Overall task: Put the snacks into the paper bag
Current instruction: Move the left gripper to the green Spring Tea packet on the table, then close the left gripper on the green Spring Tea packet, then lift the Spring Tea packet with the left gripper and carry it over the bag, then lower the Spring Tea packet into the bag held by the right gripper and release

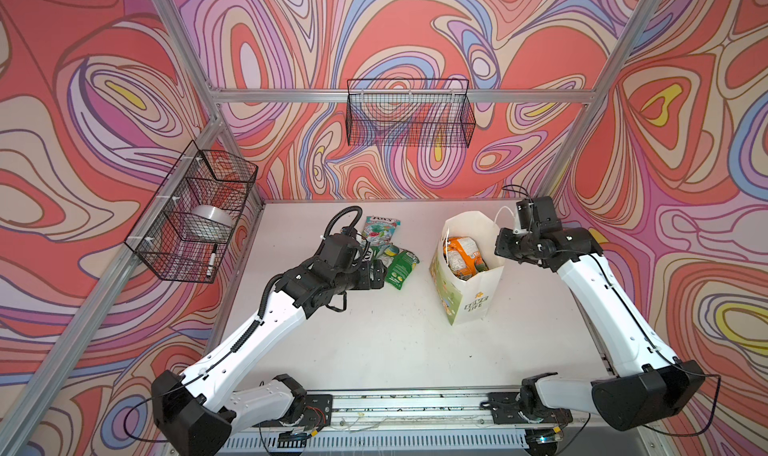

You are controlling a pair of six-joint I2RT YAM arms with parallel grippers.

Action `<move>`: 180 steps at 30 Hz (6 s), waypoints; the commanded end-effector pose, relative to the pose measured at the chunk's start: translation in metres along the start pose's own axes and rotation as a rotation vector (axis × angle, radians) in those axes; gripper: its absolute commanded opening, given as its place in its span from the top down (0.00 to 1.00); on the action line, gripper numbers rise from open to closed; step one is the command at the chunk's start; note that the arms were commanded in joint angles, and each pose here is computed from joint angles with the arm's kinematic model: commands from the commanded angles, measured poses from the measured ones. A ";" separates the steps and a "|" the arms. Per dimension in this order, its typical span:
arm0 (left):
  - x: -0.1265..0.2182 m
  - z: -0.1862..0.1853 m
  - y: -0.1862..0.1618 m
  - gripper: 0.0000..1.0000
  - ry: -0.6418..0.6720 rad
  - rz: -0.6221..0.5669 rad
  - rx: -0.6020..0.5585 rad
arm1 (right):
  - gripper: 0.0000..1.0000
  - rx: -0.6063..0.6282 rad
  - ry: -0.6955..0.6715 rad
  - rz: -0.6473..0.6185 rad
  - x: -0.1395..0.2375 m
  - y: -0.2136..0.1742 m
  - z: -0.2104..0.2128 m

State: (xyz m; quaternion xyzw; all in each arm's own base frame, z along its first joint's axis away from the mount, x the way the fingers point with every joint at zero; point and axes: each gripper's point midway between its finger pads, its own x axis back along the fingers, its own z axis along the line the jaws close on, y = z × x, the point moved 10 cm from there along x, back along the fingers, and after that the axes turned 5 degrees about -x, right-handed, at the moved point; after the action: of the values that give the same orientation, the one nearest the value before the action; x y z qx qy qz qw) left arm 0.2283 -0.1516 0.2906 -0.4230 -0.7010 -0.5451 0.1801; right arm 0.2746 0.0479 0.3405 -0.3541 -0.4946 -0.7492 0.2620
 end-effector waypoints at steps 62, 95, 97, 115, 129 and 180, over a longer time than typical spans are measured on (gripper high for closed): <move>-0.177 0.116 0.056 1.00 0.456 0.385 0.110 | 1.00 0.001 0.188 -0.010 0.019 -0.018 0.003; -0.181 0.166 0.031 0.00 0.368 0.433 0.194 | 1.00 0.025 0.204 -0.008 0.021 -0.019 0.003; -0.185 0.171 0.029 0.00 0.339 0.433 0.219 | 1.00 0.026 0.206 -0.010 0.022 -0.019 0.003; -0.165 0.158 0.019 0.66 0.224 0.319 0.373 | 1.00 0.036 0.228 -0.026 0.030 -0.017 0.005; -0.029 0.104 0.059 0.86 0.100 -0.012 0.349 | 1.00 0.039 0.255 -0.053 0.035 -0.015 0.007; -0.084 -0.220 0.087 0.81 -0.004 -0.149 -0.303 | 1.00 0.036 0.311 -0.086 0.046 -0.007 0.012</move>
State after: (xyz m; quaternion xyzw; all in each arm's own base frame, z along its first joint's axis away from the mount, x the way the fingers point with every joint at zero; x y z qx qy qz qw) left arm 0.3070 -0.3795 0.3569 -0.4030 -0.6532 -0.6379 0.0631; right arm 0.2477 0.0581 0.3458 -0.2678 -0.4690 -0.7746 0.3291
